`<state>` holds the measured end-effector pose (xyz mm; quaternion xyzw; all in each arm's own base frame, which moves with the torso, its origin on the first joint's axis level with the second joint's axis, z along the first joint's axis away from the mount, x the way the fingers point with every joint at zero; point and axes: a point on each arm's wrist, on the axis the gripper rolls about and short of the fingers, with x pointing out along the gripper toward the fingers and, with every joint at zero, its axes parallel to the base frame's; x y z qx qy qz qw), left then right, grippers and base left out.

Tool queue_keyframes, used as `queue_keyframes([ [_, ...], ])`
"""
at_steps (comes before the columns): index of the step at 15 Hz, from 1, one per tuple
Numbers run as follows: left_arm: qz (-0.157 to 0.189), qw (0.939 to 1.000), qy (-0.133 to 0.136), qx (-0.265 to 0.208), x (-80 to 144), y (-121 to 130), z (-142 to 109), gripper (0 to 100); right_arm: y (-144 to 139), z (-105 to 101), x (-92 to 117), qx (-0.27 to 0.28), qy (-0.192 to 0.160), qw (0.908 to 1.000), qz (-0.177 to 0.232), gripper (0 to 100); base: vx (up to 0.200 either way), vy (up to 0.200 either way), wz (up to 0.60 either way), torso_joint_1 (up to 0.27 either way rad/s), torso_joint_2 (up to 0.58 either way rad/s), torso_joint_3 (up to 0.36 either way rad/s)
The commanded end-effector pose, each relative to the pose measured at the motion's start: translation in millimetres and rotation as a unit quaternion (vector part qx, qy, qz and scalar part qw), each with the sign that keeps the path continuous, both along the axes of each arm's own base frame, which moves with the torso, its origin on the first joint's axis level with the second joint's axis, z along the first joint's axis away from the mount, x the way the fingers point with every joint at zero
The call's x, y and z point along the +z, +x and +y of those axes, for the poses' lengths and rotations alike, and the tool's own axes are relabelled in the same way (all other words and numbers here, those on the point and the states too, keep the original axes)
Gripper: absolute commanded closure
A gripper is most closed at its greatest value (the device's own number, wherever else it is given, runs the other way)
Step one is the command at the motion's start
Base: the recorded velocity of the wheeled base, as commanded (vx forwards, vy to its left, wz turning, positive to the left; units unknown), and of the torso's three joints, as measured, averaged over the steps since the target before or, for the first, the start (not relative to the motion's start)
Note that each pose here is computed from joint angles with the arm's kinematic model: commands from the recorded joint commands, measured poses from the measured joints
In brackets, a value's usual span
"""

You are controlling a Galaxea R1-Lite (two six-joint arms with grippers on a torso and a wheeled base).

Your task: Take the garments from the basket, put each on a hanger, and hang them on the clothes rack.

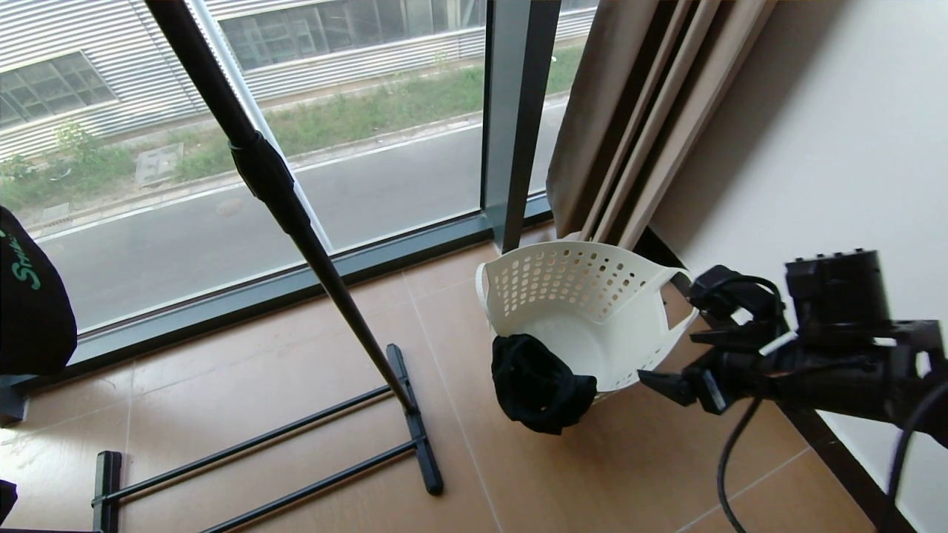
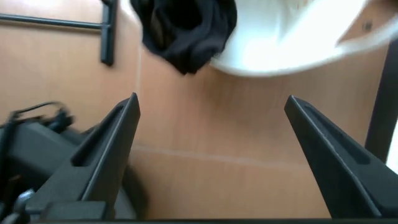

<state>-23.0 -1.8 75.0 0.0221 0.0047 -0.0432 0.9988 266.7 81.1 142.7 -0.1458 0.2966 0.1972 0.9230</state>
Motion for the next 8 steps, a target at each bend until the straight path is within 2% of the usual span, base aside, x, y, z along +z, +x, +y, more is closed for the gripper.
queue_keyframes([
  [1,0.0,1.0,0.0,0.0,0.1,0.0,0.0,0,94.0,22.2,-46.8,0.037,-0.045,0.9983,0.005,0,0.0,0.0,0.0,0.0,0.0,0.0],
  [4,0.0,1.0,0.0,0.0,0.1,0.0,0.0,0,145.3,36.7,-76.4,0.058,-0.068,0.9959,-0.012,0,0.0,0.0,0.0,0.0,0.0,0.0],
  [8,0.0,1.0,0.0,0.0,0.1,0.0,0.0,0,171.2,44.0,-104.0,0.063,-0.073,0.9953,-0.011,0,0.0,0.0,0.0,0.0,0.0,0.0],
])
